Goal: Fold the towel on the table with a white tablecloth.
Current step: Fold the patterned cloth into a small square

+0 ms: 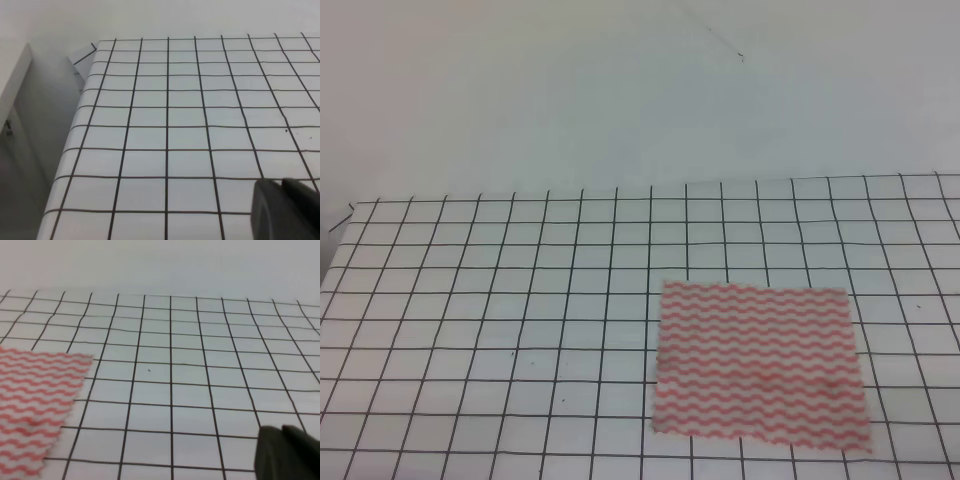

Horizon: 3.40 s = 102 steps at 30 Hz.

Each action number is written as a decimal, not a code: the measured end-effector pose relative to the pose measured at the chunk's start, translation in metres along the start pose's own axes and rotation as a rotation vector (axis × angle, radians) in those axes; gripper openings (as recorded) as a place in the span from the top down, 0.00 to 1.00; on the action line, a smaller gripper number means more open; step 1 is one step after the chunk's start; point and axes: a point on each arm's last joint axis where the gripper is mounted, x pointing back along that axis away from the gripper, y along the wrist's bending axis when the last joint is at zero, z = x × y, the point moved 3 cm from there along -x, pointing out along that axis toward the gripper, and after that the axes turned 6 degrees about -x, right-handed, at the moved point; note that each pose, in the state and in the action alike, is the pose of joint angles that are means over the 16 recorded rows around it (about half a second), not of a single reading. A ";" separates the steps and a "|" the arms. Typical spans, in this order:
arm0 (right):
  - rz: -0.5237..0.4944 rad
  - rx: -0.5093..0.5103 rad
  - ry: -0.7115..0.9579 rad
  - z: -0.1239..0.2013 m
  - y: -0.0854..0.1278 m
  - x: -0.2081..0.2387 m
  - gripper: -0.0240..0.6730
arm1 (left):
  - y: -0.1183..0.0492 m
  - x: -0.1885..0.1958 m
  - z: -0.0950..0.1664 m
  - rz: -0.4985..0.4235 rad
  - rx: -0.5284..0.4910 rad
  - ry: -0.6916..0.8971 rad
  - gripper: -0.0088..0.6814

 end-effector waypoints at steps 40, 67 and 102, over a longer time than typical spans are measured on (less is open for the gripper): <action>0.000 0.000 0.000 0.000 0.000 0.000 0.97 | 0.000 0.000 0.000 0.000 0.000 -0.001 0.99; -0.123 -0.412 -0.048 -0.009 0.013 0.001 0.97 | -0.014 0.001 -0.007 0.122 0.396 -0.038 0.99; -0.411 -0.598 -0.098 -0.053 0.042 0.024 0.97 | -0.050 0.020 -0.041 0.490 0.646 -0.096 0.99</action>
